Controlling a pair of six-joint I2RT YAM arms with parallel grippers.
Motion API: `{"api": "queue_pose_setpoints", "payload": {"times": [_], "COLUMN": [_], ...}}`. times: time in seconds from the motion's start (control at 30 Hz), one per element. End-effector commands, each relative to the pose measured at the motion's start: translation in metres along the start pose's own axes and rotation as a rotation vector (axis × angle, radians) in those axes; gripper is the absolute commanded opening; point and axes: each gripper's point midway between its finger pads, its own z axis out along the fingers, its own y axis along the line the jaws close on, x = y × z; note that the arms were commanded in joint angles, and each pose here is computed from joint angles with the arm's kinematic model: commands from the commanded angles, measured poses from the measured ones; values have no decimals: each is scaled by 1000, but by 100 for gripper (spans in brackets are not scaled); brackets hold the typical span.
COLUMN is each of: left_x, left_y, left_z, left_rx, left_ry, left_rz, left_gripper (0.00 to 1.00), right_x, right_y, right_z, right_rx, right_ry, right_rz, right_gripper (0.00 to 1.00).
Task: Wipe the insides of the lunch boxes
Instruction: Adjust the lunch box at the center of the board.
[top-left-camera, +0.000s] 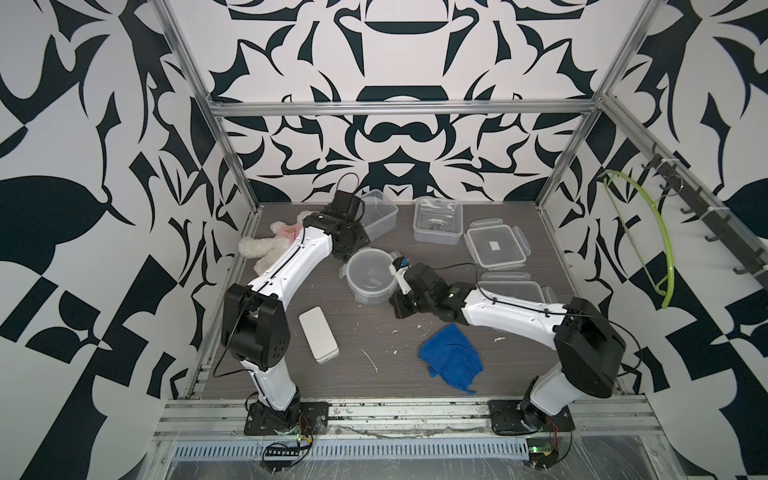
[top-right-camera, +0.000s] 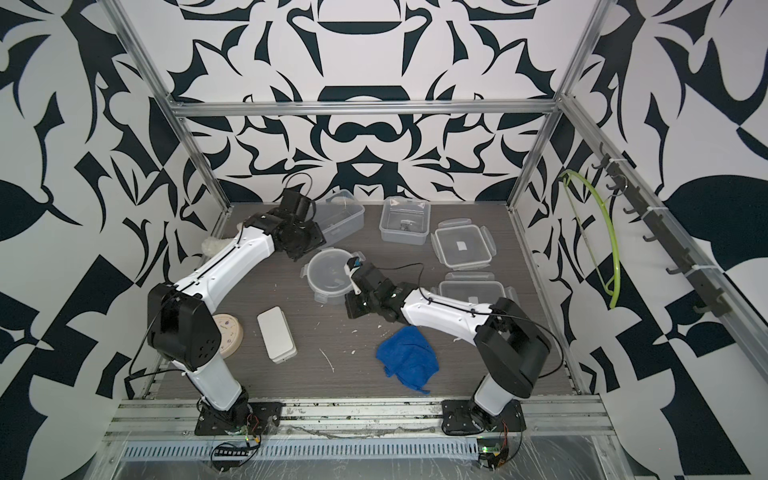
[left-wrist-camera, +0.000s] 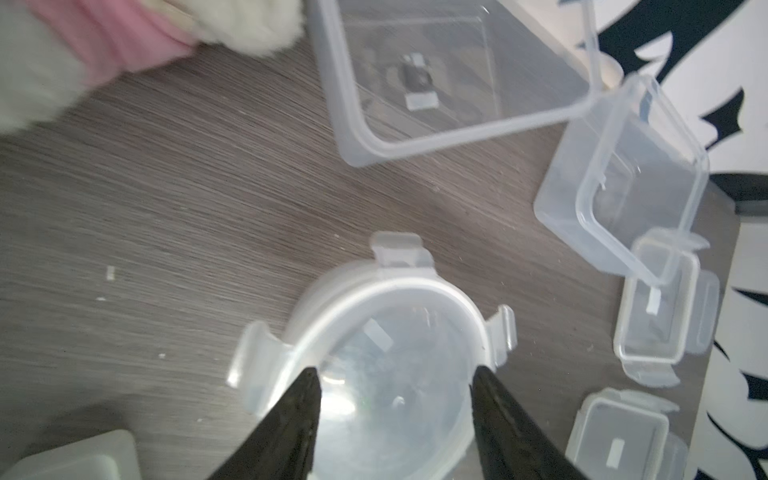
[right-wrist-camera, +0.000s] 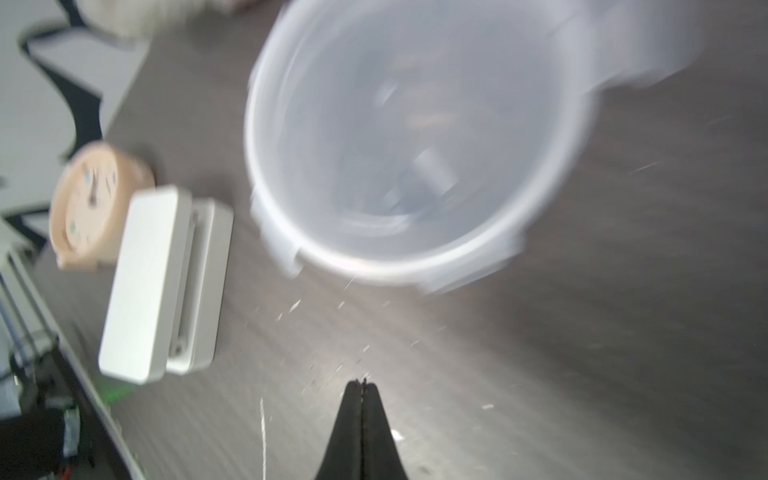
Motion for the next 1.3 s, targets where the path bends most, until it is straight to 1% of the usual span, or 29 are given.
{"api": "queue_pose_setpoints", "payload": {"times": [0.0, 0.1, 0.2, 0.33, 0.47, 0.6, 0.77, 0.93, 1.07, 1.1, 1.13, 1.17, 1.2, 1.23, 1.27], "left_x": [10, 13, 21, 41, 66, 94, 120, 129, 120, 115, 108, 99, 95, 88, 82], "left_y": [29, 30, 30, 32, 40, 42, 30, 23, 24, 24, 23, 17, 18, 12, 5], "left_z": [15, 29, 44, 58, 64, 58, 41, 30, 17, 12, 5, -3, -10, -18, -24], "left_rx": [-84, -89, -76, -47, -64, -64, -45, -52, -83, -90, -93, -85, -96, -83, -61], "left_ry": [45, 59, 89, 137, 176, 212, 237, 251, 227, 211, 190, 159, 151, 130, 111], "left_rz": [14, 21, 24, 15, 1, -17, -15, -3, 17, 24, 32, 36, 40, 38, 37], "left_gripper": [62, 63, 63, 63, 63, 63, 64, 64, 63, 64, 64, 64, 64, 64, 64], "right_x": [8, 9, 8, -2, -18, -33, -50, -64, -71, -73, -76, -80, -85, -90, -95], "right_y": [1, 1, -5, -17, -32, -54, -106, -151, -160, -160, -159, -156, -153, -150, -145], "right_z": [16, 28, 33, 31, 29, 24, 8, -8, -26, -29, -34, -37, -39, -41, -42], "right_rx": [17, 23, 56, 116, 133, 152, 217, 235, 212, 195, 157, 99, 42, -27, -100], "right_ry": [30, 50, 48, 8, -21, -51, -84, -110, -147, -159, -176, -193, -212, -228, -245], "right_rz": [8, 17, 15, -3, 21, 59, 152, 228, 244, 248, 259, 276, 297, 327, 351], "right_gripper": [0, 0, 0, 0, 0, 0, 0, 0, 0, 1, 8, 20, 29, 35, 39]}}
